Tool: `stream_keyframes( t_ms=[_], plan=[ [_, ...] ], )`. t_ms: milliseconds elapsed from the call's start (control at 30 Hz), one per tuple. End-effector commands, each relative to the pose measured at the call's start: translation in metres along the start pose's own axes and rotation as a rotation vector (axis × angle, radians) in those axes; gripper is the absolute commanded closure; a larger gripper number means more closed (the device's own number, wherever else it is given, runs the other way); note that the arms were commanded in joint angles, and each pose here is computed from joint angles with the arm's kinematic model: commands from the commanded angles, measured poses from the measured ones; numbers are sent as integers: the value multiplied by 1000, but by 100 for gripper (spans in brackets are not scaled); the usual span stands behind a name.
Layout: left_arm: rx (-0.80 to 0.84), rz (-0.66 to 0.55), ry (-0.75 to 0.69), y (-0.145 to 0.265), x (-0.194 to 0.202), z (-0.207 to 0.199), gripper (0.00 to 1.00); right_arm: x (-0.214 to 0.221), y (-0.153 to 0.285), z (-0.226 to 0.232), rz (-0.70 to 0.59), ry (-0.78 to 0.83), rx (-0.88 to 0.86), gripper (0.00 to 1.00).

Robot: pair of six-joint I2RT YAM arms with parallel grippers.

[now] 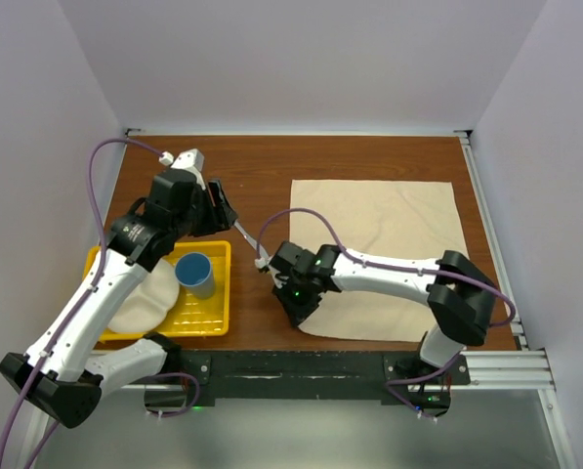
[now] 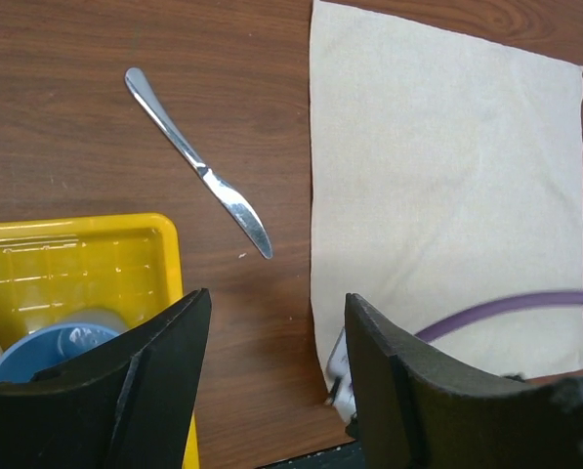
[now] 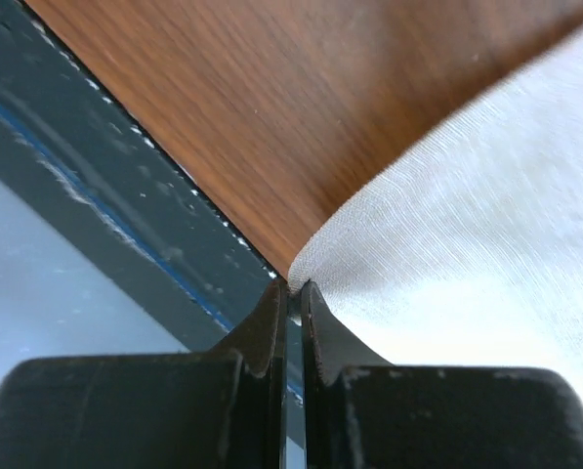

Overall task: Fold the napkin, place the utensils inside, and roll it up
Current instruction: Fold the napkin at the center of the board.

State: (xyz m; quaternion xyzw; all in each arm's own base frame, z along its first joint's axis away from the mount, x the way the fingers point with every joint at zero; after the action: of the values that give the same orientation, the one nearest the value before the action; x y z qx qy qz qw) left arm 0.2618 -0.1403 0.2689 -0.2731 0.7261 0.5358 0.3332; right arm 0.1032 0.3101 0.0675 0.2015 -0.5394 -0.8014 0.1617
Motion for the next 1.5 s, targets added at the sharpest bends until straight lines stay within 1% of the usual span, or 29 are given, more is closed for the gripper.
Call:
stream_keyframes(
  t_ms=[0, 33, 67, 133, 167, 200, 233, 267, 300, 367, 500, 567, 600, 633, 700, 733, 867, 1267, 1367, 1467],
  plan=[
    [-9, -25, -36, 2, -3, 5, 37, -40, 37, -30, -121, -164, -79, 100],
    [-10, -23, -40, -1, -2, 5, 37, -50, 45, -44, -154, -210, -69, 100],
    [-12, -14, -42, -4, 0, 5, 37, -68, 59, -78, -218, -305, -43, 100],
    [-7, 1, -55, -10, 2, 4, 37, -86, 75, -118, -279, -401, 26, 100],
    [-5, 6, -60, -12, 2, 4, 37, -96, 88, -155, -319, -473, 76, 100],
    [-6, 4, -72, -13, 0, 3, 37, -97, 89, -185, -314, -524, 161, 100],
    [-9, 18, -81, -17, 0, 3, 37, -111, 102, -203, -354, -550, 195, 100],
    [-10, 22, -90, -18, -1, 3, 37, -112, 112, -242, -376, -623, 255, 100],
    [-24, 26, -102, -21, -5, 4, 37, -122, 118, -265, -395, -658, 303, 100],
    [-32, 40, -114, -22, -6, 5, 37, -124, 132, -311, -424, -740, 371, 100],
    [-42, 63, -132, -32, -5, 6, 37, -141, 155, -374, -501, -830, 471, 100],
    [-34, 62, -133, -34, -10, 3, 37, -138, 158, -401, -505, -877, 495, 100],
    [-33, 70, -137, -38, -9, 2, 37, -145, 167, -408, -540, -879, 506, 100],
    [-34, 70, -138, -40, -10, 2, 37, -137, 173, -430, -545, -922, 533, 100],
    [-41, 76, -144, -45, -12, 2, 37, -143, 189, -444, -584, -940, 545, 100],
    [-48, 79, -148, -47, -12, 3, 37, -139, 191, -458, -581, -963, 560, 100],
    [-47, 90, -147, -54, -13, 1, 37, -143, 210, -485, -620, -1003, 569, 100],
    [-42, 101, -147, -69, -20, -2, 37, -155, 217, -528, -688, -1059, 576, 100],
    [-47, 105, -150, -71, -22, -1, 37, -150, 211, -536, -675, -1099, 582, 100],
    [-54, 105, -150, -72, -23, 0, 38, -148, 211, -541, -692, -1120, 578, 100]
  ],
)
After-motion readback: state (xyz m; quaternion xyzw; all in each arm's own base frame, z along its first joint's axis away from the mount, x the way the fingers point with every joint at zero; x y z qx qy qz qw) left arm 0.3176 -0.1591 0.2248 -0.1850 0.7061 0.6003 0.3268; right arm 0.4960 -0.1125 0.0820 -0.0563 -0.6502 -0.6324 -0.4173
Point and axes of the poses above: each gripper's point midway between its finger pads, its own y axis back along the fingers, its own z axis along the line the jaws close on, x = y × z, the point moved 1 cm from there along y, back along the fingers, and after that the axes turned 15 degrees about -y, right-handed, at the moved point
